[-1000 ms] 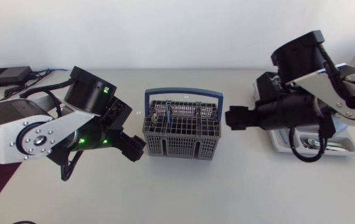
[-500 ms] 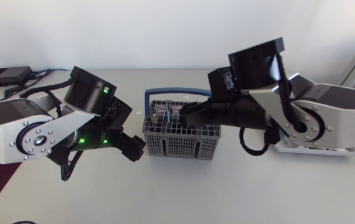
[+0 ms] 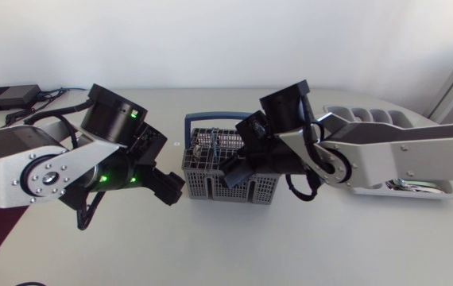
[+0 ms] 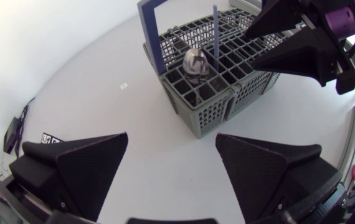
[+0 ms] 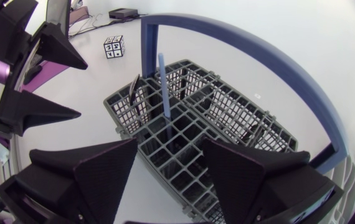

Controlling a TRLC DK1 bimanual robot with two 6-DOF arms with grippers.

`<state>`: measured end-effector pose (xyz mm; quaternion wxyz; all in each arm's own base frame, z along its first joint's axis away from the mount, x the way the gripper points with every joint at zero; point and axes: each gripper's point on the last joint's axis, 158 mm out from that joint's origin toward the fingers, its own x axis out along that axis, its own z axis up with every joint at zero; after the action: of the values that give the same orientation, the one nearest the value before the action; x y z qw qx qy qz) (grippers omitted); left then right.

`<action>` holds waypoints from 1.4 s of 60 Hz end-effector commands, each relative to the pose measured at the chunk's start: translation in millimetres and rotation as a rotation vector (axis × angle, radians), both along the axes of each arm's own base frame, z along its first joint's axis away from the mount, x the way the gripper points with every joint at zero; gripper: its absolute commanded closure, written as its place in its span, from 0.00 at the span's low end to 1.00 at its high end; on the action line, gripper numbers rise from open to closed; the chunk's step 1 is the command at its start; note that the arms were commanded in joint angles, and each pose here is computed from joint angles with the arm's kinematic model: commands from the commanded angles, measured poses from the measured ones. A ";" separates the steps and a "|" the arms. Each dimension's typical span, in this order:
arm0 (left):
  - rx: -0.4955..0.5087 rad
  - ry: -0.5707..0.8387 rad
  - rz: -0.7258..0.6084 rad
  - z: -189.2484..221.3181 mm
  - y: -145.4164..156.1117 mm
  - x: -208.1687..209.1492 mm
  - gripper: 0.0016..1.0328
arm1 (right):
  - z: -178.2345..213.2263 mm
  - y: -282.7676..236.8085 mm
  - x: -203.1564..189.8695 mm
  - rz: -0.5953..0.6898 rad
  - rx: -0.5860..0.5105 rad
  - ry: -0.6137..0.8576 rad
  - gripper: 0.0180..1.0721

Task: Transfer all utensils from the basket to the drawer tray.

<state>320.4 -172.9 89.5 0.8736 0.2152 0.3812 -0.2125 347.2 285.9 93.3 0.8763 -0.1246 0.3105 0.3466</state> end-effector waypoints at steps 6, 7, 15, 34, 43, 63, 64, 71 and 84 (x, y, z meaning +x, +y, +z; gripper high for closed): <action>0.019 0.004 -0.001 -4.5 3.8 1.6 0.05 | 10.0 15.8 9.7 0.041 0.010 -0.060 0.44; 0.019 0.004 -0.001 -4.5 3.8 1.6 0.05 | 11.2 16.6 11.1 0.039 0.012 -0.063 0.44; 0.017 0.000 -0.001 -3.8 3.3 2.4 0.05 | 15.6 22.2 18.3 0.035 0.024 -0.070 0.44; 0.016 -0.003 0.000 -4.2 3.3 3.5 0.05 | 8.6 34.7 31.5 0.030 0.009 -0.070 0.54; 0.015 -0.004 -0.002 -4.7 2.7 3.2 0.05 | 7.0 38.9 35.7 0.023 0.003 -0.077 0.74; 0.012 -0.002 -0.003 -9.2 1.5 1.0 0.05 | 8.3 39.3 22.2 0.018 -0.003 -0.137 0.91; 0.011 -0.002 -0.002 -9.6 1.6 0.9 0.05 | 7.5 38.5 21.0 0.017 -0.005 -0.137 0.92; 0.010 -0.004 -0.002 -8.5 1.4 1.3 0.05 | 10.5 35.4 18.9 0.012 0.004 -0.151 0.92; 0.008 -0.003 -0.003 -8.5 0.6 0.4 0.05 | 32.5 31.7 11.2 0.012 0.045 -0.197 0.92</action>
<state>326.0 -175.1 94.0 0.8811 0.2095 0.3676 -0.2115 368.0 317.1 116.1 0.9016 -0.1432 0.2300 0.3373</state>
